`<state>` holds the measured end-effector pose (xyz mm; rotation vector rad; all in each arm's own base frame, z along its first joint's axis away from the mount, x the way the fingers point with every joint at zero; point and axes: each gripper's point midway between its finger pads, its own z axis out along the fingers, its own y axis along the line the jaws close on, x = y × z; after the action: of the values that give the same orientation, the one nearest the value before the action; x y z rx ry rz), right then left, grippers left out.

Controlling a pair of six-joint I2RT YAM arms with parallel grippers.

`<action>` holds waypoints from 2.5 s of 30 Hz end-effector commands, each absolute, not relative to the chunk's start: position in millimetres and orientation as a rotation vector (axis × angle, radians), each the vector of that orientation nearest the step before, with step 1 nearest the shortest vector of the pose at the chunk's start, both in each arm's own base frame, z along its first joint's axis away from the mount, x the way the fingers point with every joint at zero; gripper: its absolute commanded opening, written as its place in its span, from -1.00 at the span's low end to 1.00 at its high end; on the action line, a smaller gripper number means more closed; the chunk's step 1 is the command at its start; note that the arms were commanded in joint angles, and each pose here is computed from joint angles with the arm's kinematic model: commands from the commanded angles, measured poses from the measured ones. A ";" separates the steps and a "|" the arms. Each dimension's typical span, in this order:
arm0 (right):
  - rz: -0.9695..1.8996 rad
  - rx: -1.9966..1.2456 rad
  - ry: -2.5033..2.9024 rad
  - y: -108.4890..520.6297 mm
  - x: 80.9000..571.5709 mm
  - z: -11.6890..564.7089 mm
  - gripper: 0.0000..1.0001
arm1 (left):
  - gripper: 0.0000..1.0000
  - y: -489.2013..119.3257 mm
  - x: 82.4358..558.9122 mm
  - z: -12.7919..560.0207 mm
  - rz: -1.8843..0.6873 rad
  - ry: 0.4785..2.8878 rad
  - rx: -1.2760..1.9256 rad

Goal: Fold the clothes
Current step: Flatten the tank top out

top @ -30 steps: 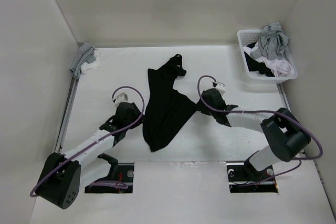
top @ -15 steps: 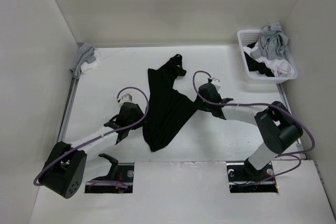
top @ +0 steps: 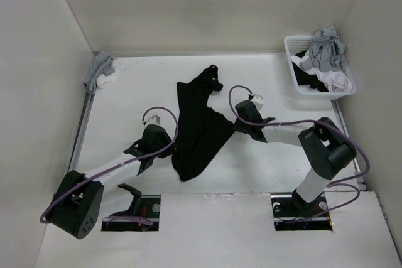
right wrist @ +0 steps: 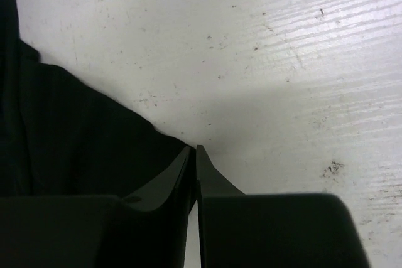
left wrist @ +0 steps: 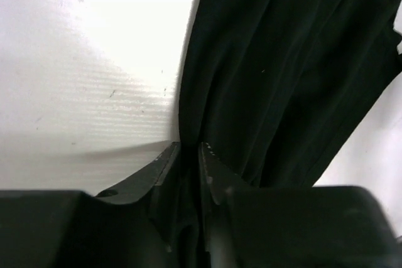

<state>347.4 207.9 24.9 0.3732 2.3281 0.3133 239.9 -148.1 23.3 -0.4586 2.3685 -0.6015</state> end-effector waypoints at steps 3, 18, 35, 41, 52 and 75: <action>0.392 0.405 2.285 209.6 339.4 34.7 -0.97 | -0.90 -151.8 261.6 56.2 -0.703 2.236 -0.509; 0.462 0.536 2.050 150.0 287.1 97.8 -1.00 | -0.99 -100.2 227.8 153.7 -0.523 2.092 -0.618; 0.463 0.525 2.085 165.0 317.7 89.5 -1.00 | -0.68 -106.3 392.7 74.6 -0.254 2.174 -0.661; 0.471 0.502 2.095 169.7 320.2 85.6 -1.00 | -0.11 -106.8 380.0 134.7 -0.368 1.968 -0.615; 0.510 0.451 2.100 172.3 313.7 81.1 -1.00 | -0.35 -76.2 239.5 48.7 -0.398 2.170 -0.755; 0.542 0.435 2.076 176.7 314.3 84.9 -1.00 | -0.50 -81.4 231.7 16.9 -0.241 2.297 -0.721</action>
<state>307.0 172.3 75.0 0.4402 2.1241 0.5076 234.6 -88.1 21.3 -0.7370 2.2760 -0.3159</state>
